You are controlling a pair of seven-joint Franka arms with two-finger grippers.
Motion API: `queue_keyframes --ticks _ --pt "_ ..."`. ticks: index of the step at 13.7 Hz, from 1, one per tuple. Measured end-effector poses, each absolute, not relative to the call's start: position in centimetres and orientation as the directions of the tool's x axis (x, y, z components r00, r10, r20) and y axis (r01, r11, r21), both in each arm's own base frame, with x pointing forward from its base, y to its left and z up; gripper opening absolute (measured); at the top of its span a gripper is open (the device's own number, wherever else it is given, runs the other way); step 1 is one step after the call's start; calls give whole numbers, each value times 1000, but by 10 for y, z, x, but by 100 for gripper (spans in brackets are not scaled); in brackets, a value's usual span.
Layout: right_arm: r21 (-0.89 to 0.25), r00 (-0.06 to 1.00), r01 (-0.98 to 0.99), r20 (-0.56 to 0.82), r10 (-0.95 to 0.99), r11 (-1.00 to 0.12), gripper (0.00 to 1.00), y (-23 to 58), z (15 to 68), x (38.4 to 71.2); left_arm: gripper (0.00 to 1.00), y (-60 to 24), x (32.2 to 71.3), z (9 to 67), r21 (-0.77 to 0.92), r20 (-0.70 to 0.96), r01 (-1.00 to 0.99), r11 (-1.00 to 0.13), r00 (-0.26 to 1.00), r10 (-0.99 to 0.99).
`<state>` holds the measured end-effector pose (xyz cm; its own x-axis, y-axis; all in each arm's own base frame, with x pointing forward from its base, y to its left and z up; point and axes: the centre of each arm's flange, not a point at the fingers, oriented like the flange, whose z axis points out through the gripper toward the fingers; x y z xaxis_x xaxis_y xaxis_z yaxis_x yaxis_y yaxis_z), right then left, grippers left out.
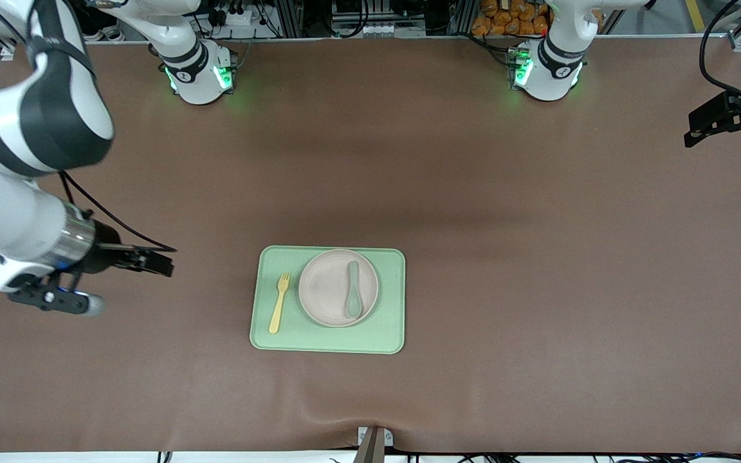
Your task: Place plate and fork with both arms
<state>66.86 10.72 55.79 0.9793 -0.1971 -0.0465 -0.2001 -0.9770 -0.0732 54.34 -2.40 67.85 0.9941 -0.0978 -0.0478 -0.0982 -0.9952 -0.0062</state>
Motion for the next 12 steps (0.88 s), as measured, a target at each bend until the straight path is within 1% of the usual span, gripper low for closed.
queue_keyframes --ticks 2,4,6,8,12 --pt "-56 981 -188 -49 -185 -981 100 91 599 645 100 -28 543 679 -6 -46 -106 -994 993 -106" --pt "-31 991 -125 -61 -123 -992 100 76 637 618 100 -31 542 679 -6 -48 -112 -994 993 -112" --pt "-28 995 -88 -40 -87 -996 100 54 667 597 100 -30 539 683 -6 -44 -111 -994 993 -111" --pt "-29 996 -89 -20 -89 -996 100 44 677 580 100 -30 537 686 -6 -40 -111 -994 993 -110" --pt "-14 996 -91 17 -91 -996 100 34 657 548 100 -32 539 684 -7 -33 -115 -993 993 -114"
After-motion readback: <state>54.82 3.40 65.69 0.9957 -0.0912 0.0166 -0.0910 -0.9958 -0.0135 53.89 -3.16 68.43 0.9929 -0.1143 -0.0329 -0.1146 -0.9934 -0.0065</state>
